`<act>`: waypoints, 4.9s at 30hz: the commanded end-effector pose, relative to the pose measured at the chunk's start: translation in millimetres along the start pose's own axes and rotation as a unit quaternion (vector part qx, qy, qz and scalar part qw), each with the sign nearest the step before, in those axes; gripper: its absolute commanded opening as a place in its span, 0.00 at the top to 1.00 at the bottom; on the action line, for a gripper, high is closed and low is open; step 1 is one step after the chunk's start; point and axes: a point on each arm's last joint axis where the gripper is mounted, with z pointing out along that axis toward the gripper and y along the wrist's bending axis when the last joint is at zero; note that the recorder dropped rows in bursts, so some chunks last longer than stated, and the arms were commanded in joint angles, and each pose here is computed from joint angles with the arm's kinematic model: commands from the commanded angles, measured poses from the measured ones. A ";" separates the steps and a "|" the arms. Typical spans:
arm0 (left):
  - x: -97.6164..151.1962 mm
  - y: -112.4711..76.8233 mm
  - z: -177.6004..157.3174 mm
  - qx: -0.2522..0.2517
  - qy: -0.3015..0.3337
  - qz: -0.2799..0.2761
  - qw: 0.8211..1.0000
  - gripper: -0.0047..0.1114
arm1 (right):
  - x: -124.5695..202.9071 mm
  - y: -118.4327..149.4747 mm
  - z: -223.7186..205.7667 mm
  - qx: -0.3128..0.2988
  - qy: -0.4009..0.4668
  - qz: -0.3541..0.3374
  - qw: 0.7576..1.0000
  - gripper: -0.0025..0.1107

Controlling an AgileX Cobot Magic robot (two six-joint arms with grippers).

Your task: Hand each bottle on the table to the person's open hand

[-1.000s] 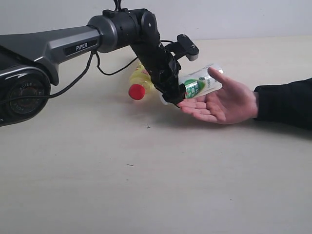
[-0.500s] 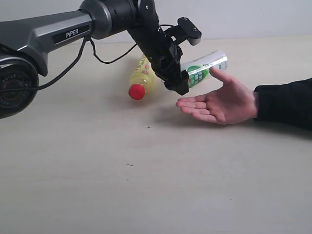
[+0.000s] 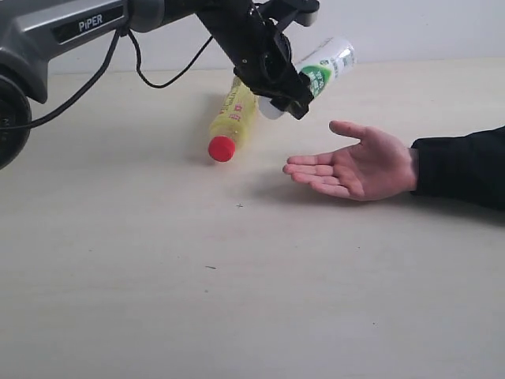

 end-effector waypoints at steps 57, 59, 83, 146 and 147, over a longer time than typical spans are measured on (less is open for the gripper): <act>15.7 -219.4 22.6 -0.188 -0.007 -0.257 0.948 0.96 | -0.2 -0.3 -0.4 0.003 -0.004 0.001 1.000 0.98; 17.3 -219.3 25.8 -0.190 -0.003 -0.256 0.948 0.96 | -0.2 -0.3 -0.4 0.003 -0.004 0.001 1.000 0.98; 24.0 -226.1 37.0 -0.160 0.030 -0.244 0.956 0.31 | -0.2 -0.3 -0.4 0.003 -0.004 0.001 1.000 0.98; -14.9 -215.6 -90.9 -0.204 -0.056 -0.093 0.973 0.95 | -0.2 -0.3 -0.4 0.003 -0.004 0.001 1.000 0.98; -15.3 -218.0 -93.8 -0.211 -0.064 -0.084 0.972 0.95 | -0.2 -0.3 -0.4 0.003 -0.004 0.001 1.000 0.98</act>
